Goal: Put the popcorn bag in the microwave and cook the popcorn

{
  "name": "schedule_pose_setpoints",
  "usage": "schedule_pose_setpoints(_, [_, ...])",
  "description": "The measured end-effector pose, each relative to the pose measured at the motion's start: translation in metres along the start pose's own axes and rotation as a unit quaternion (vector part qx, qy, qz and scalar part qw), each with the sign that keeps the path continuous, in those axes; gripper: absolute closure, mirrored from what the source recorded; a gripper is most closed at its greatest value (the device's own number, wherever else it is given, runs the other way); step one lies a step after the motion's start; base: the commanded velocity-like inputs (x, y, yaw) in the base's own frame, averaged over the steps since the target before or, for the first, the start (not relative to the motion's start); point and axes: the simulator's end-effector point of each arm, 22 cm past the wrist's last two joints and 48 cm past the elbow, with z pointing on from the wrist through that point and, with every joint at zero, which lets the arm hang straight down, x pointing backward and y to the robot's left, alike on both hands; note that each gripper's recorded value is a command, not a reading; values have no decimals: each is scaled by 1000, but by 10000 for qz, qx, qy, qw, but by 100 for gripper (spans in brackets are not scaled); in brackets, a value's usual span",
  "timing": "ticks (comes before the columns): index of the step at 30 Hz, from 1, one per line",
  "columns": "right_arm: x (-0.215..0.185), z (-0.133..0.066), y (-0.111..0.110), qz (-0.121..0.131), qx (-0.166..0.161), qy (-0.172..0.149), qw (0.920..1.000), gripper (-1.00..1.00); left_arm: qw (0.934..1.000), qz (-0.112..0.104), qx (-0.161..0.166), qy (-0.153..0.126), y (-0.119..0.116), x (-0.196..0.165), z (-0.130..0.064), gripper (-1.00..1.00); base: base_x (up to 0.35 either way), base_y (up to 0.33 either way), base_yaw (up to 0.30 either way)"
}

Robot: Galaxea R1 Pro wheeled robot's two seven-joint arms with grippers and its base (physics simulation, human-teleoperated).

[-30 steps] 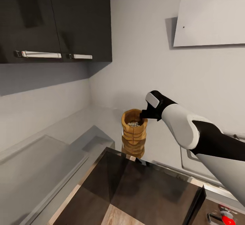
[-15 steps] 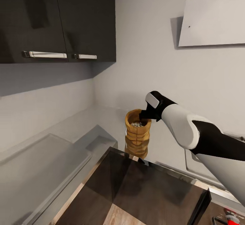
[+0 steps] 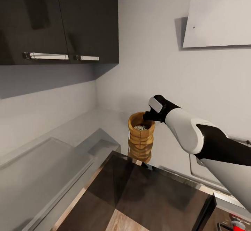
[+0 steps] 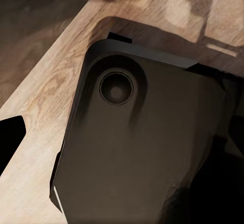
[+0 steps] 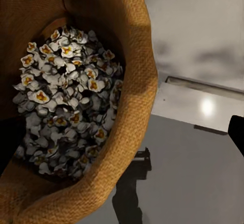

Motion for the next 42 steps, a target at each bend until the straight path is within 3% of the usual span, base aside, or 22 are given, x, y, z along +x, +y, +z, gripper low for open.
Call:
schedule_pose_setpoints(16, [-18, 0, -16, 85, 271, -425, 9987, -100, 10000, -13, 23, -8, -2, -1, 0, -100, 0, 0, 0])
schedule_pose_setpoints(38, [-20, 1, -19, 12, 357, -486, 9982, -100, 10000, 1, 58, -3, -4, 0, 0, -100, -58, 28, 0])
schedule_pose_setpoints(42, [-23, 2, -18, 105, 337, -608, 9975, -100, 10000, 3, 55, -11, -4, -1, 0, -100, -39, 0, 0])
